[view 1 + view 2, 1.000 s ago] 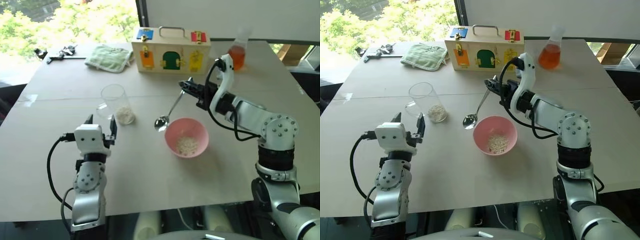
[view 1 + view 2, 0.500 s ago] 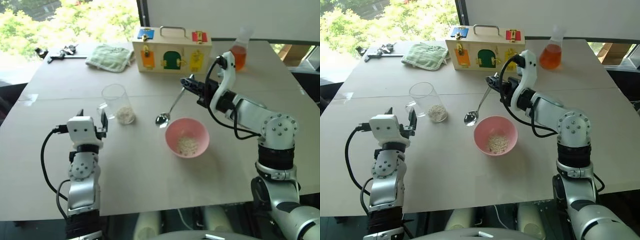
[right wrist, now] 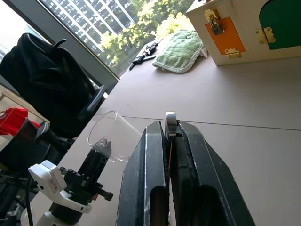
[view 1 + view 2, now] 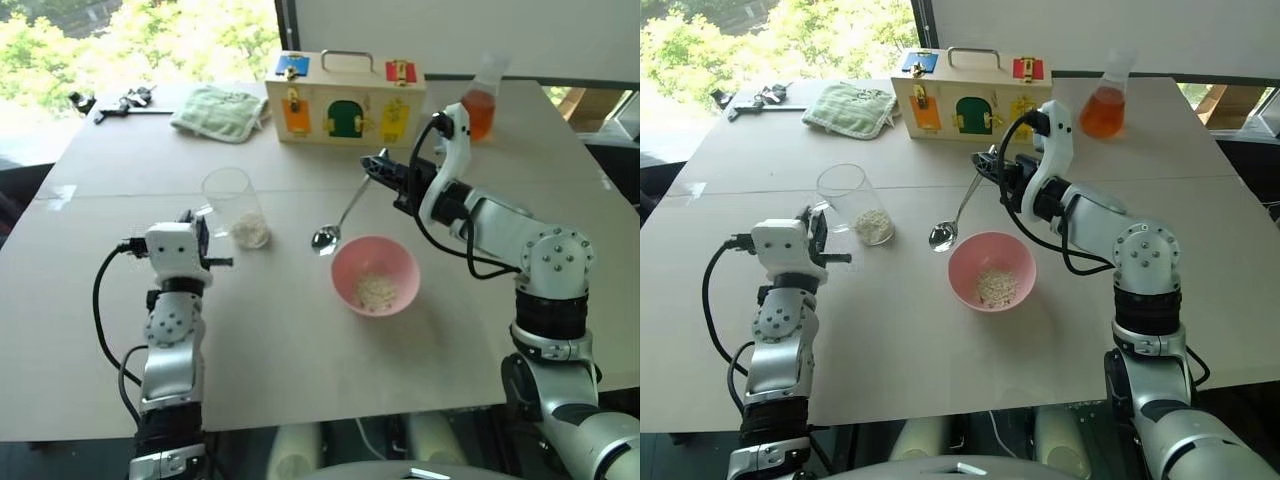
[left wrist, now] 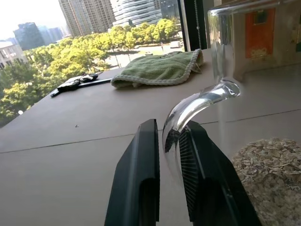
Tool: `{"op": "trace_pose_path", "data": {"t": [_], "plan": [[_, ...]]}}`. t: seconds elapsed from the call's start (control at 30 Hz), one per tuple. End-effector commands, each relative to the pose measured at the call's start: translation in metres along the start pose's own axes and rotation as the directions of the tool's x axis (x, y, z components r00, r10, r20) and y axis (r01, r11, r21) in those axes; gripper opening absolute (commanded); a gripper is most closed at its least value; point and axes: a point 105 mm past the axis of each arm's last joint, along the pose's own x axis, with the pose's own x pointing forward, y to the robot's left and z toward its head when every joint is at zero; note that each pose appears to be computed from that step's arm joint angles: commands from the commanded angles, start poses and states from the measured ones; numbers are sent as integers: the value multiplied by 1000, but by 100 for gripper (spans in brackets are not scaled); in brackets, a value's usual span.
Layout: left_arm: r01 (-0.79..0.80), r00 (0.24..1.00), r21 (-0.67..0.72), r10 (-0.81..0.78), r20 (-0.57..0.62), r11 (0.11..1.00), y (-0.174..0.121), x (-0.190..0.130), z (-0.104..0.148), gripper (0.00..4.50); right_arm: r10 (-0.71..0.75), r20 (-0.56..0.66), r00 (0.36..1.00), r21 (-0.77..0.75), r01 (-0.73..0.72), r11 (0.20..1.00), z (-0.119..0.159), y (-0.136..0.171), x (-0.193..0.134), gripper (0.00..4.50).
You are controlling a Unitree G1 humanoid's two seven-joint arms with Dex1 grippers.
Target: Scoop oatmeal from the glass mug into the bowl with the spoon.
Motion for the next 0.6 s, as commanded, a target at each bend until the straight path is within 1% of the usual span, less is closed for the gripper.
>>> {"op": "trace_pose_path", "data": {"t": [0.03,0.1,0.23,0.33,0.4,0.47,0.6], "plan": [[1,1000,10,-1,20,1000,1,0,5,3,45,69,997,-44,-42,998,20,13,-2,0],[7,1000,7,-7,14,1000,-1,0,5,3,47,86,995,-66,-41,997,27,14,-2,0],[20,1000,-3,-20,4,1000,-4,0,4,3,72,152,986,-132,-52,990,57,24,-1,0],[35,999,-4,-35,8,999,-9,1,5,3,111,208,972,-190,-71,979,81,36,1,0],[50,999,4,-50,20,999,-14,4,9,3,161,226,961,-229,-108,967,92,51,4,0],[76,996,22,-77,44,997,-22,8,15,3,213,225,951,-273,-148,951,96,66,8,0],[125,987,49,-129,95,991,-40,16,26,3,291,188,938,-316,-223,922,89,84,18,0]]}}
